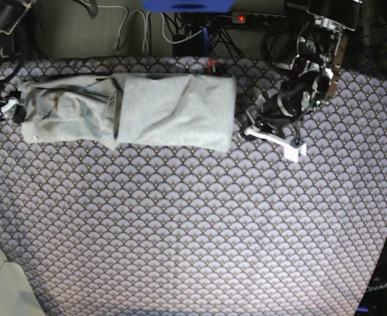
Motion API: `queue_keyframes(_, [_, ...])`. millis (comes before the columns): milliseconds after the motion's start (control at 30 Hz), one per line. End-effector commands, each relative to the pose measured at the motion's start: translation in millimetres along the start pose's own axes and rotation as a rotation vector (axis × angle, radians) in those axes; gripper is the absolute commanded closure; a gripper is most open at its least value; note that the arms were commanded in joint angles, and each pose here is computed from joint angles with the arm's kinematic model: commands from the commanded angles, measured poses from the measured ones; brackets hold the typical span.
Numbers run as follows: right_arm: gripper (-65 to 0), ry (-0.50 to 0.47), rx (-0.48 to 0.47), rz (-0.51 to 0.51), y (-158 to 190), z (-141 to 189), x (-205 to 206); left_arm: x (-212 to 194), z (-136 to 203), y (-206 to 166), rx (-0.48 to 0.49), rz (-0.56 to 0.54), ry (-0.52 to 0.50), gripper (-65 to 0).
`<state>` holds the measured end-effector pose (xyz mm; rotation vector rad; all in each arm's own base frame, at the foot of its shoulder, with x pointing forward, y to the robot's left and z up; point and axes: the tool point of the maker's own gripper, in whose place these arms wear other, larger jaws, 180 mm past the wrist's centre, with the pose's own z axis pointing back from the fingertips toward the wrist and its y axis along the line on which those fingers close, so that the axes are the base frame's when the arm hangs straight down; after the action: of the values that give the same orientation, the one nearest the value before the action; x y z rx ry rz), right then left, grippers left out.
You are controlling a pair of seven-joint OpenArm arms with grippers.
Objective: Fold the T-shirt properly
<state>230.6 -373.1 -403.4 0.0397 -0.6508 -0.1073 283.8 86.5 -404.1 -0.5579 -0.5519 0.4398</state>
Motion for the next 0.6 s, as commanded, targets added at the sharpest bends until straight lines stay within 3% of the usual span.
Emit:
queue_keyframes(0, [-37.3, -0.050, -0.019, 0.016, -9.7, 8.0, 18.5, 3.8, 3.7, -7.1, -0.023, -0.009, 0.001, -0.3])
queue_keyframes(267, [-39.9, -0.039, -0.021, 0.017, -10.1, 8.5, 17.0, 1.5, 3.7, -8.0, -0.025, -0.011, 0.022, -0.3])
queue_keyframes(567, [-40.0, 0.044, -0.023, 0.017, -10.3, 8.2, 14.9, 1.8, 2.4, -6.3, -0.019, -0.012, 0.025, -0.3])
